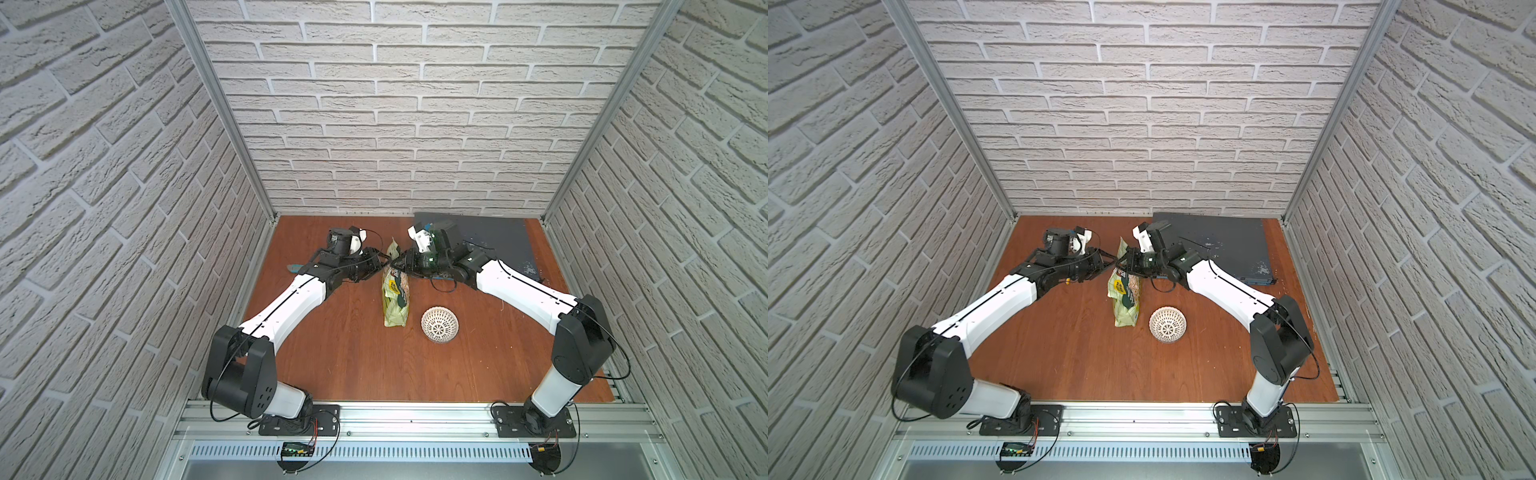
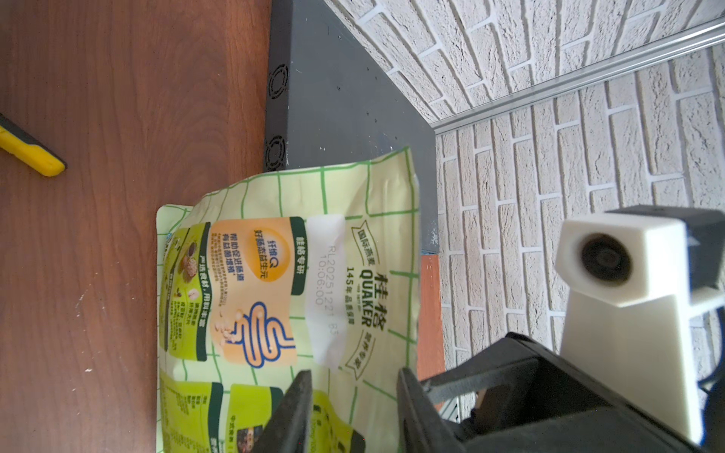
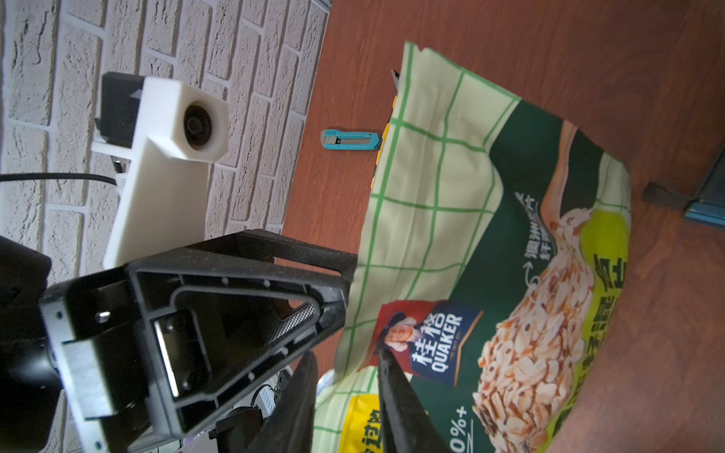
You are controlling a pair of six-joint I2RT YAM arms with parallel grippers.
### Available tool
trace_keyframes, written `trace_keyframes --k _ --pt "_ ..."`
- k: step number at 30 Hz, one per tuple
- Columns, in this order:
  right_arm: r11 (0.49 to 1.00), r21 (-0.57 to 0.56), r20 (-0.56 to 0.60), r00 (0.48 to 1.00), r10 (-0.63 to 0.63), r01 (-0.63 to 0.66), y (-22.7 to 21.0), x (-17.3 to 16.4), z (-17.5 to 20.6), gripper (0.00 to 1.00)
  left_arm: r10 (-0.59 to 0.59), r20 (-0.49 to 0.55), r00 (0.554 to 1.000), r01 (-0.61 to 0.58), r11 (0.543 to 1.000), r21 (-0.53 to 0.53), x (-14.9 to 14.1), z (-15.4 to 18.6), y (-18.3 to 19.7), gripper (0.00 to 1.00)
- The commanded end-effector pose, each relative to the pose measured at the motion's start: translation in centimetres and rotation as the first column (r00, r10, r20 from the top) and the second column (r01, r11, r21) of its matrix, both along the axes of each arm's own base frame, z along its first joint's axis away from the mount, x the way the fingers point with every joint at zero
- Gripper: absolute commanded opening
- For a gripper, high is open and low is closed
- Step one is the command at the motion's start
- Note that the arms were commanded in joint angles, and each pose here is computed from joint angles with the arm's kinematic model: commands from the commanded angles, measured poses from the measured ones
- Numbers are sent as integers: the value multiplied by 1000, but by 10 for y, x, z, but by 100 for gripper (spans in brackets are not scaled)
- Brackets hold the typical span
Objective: Pour the oats into the breakfast bowl
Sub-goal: Open the oats bag at the center of the board.
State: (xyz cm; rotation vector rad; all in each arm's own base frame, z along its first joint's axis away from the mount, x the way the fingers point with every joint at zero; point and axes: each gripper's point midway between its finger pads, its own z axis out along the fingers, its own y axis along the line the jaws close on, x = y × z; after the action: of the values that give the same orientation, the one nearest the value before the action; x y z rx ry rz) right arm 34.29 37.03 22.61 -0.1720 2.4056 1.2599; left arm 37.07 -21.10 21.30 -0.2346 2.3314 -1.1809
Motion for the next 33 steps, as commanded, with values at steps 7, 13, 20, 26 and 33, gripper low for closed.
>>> trace_keyframes --k 7,13,20,26,33 --pt "1000 -7 13 999 30 -30 1 -14 0 27 2 30 1000 -2 1000 5 6 2 -2 39" --pt "1000 -13 11 1000 25 -25 0 -14 -3 23 1 28 1000 -1 1000 5 6 2 -2 39" --pt "999 -29 9 1000 14 -14 -2 -12 -7 5 6 38 999 -7 1000 5 4 6 -1 40" --pt "999 -42 15 1000 1 0 -4 -10 -7 3 10 60 998 -12 1000 23 -2 13 4 43" --pt "1000 -25 28 999 -15 16 -5 -8 -4 3 -33 66 997 31 999 28 -26 15 7 44"
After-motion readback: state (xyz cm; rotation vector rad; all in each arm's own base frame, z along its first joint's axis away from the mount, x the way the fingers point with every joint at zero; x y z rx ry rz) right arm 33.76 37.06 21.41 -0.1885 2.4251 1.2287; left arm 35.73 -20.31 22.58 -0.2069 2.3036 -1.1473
